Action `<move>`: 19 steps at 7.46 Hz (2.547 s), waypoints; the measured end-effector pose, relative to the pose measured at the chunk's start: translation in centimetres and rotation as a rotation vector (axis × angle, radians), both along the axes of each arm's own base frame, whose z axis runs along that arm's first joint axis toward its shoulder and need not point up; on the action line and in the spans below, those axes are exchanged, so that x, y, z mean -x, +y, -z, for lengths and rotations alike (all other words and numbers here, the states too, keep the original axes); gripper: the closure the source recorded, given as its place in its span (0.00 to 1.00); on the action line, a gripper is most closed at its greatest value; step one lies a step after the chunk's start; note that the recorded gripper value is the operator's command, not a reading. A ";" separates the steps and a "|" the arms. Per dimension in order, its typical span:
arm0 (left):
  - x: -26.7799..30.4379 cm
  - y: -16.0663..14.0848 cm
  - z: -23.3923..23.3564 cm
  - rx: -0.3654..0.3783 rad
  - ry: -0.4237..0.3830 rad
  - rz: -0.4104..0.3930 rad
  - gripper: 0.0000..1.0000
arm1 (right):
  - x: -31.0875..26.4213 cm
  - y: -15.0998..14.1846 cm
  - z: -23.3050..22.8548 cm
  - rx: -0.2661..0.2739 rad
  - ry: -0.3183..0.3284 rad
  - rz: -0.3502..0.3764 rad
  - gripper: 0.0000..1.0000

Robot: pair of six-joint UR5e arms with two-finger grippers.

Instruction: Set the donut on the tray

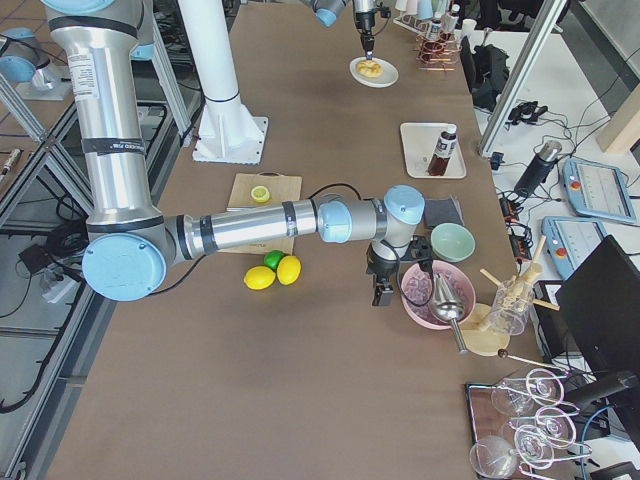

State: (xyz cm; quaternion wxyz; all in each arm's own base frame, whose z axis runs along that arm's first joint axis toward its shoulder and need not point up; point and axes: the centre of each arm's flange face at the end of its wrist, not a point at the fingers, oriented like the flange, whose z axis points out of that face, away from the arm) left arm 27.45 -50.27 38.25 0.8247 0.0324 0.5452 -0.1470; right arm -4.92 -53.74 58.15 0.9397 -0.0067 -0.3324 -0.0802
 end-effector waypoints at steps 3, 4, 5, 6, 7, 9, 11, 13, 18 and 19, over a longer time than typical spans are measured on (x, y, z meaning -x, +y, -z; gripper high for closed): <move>-6.2 -3.7 7.1 0.057 -0.014 0.039 1.00 | -5.9 0.6 -5.1 -0.007 0.006 0.034 0.00; -9.2 -5.4 8.9 0.080 -0.021 0.063 1.00 | -7.0 1.0 -5.8 -0.003 0.009 0.027 0.00; -11.8 -7.4 10.5 0.115 -0.021 0.092 1.00 | -7.6 1.2 -6.2 0.000 0.010 0.018 0.00; -14.0 -9.3 11.8 0.160 -0.020 0.134 1.00 | -8.2 1.4 -6.4 0.004 0.007 0.009 0.00; -16.0 -11.2 13.0 0.186 -0.029 0.179 1.00 | -8.5 1.6 -6.5 0.006 0.004 0.003 0.00; -20.2 -14.7 14.3 0.241 -0.033 0.259 1.00 | -9.0 1.7 -6.6 0.009 0.001 -0.006 0.00; -22.9 -17.2 13.1 0.269 -0.038 0.305 1.00 | -9.2 1.7 -6.6 0.012 -0.001 -0.011 0.00; -24.8 -18.1 12.4 0.284 -0.040 0.350 1.00 | -9.5 2.0 -6.7 0.015 -0.001 -0.016 0.00; -27.8 -17.0 12.6 0.262 -0.053 0.392 0.01 | -9.7 2.1 -6.7 0.015 -0.002 -0.019 0.00; -28.0 -16.9 12.4 0.253 -0.059 0.394 0.02 | -9.7 2.1 -6.7 0.015 -0.002 -0.019 0.00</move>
